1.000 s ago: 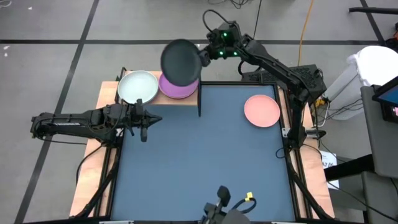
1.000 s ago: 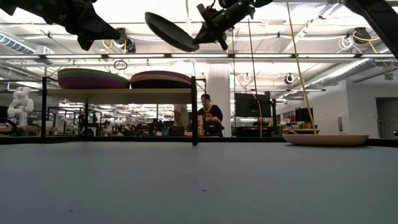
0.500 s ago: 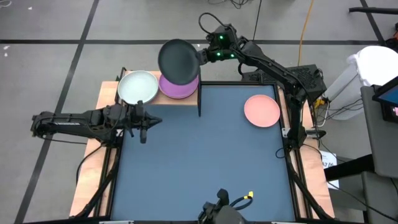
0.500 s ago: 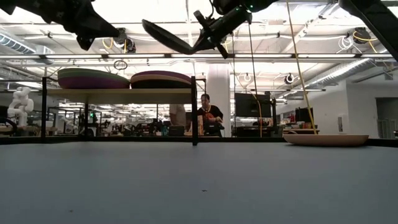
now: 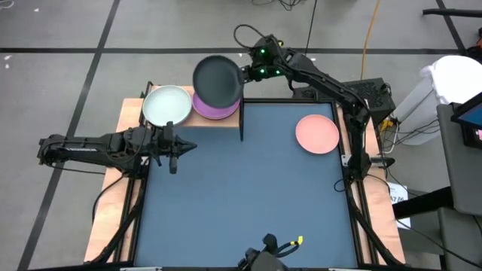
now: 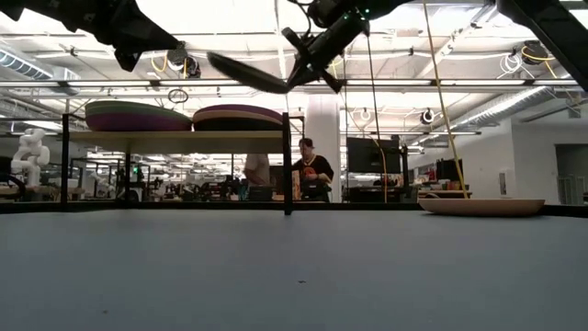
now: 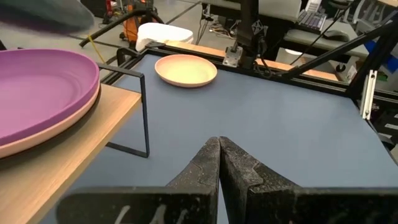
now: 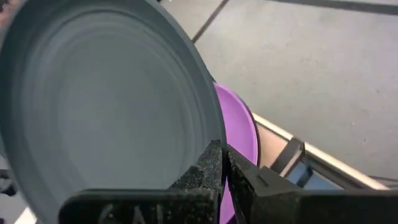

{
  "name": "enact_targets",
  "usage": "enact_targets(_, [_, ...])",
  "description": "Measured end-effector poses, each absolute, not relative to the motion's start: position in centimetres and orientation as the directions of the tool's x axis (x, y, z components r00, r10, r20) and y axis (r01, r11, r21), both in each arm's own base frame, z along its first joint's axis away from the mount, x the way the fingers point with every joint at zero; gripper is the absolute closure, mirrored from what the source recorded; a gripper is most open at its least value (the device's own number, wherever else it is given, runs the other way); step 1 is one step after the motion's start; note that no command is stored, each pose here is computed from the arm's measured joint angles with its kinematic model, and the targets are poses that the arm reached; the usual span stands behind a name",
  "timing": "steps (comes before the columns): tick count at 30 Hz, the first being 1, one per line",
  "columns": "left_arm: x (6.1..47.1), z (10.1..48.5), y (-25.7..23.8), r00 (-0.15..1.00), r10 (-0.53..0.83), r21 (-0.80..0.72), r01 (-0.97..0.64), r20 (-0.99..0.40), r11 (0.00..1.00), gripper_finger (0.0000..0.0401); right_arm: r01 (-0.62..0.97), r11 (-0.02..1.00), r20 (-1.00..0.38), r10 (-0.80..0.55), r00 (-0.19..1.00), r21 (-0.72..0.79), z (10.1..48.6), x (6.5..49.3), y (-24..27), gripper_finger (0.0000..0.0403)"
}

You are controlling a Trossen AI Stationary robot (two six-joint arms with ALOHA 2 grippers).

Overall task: Place and stack plates onto a shelf
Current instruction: Stack the black plate on the purple plate on the shelf

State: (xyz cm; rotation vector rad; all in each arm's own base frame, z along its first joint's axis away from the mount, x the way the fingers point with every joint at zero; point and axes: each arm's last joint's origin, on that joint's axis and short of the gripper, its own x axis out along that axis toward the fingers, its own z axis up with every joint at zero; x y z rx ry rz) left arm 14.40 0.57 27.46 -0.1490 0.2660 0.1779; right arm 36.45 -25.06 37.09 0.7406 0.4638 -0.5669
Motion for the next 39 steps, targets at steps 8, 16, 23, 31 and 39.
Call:
enact_targets(8, [14.4, 27.5, 0.6, 0.949, 0.154, -0.115, -0.192, -0.274, 0.975, 0.0393, 0.641, 0.587, -0.618, -0.281, 0.735, 0.495, 34.2, 38.4, -25.6, 0.0403])
enact_targets(16, [14.4, 27.4, 0.6, 0.947, 0.154, -0.116, -0.193, -0.283, 0.974, 0.0393, 0.649, 0.592, -0.641, -0.270, 0.718, 0.478, 33.1, 38.8, -25.8, 0.0400])
enact_targets(23, [14.4, 27.4, 0.6, 0.947, 0.154, -0.116, -0.193, -0.283, 0.974, 0.0393, 0.646, 0.605, -0.642, -0.271, 0.717, 0.466, 33.1, 38.8, -25.8, 0.0396])
enact_targets(31, [14.4, 27.4, 0.6, 0.947, 0.154, -0.122, -0.195, -0.283, 0.973, 0.0393, 0.654, 0.595, -0.651, -0.269, 0.710, 0.467, 31.5, 39.0, -25.9, 0.0395])
enact_targets(39, [14.4, 27.3, 0.6, 0.946, 0.154, -0.122, -0.195, -0.286, 0.973, 0.0393, 0.653, 0.598, -0.653, -0.267, 0.709, 0.465, 30.6, 39.1, -26.0, 0.0394])
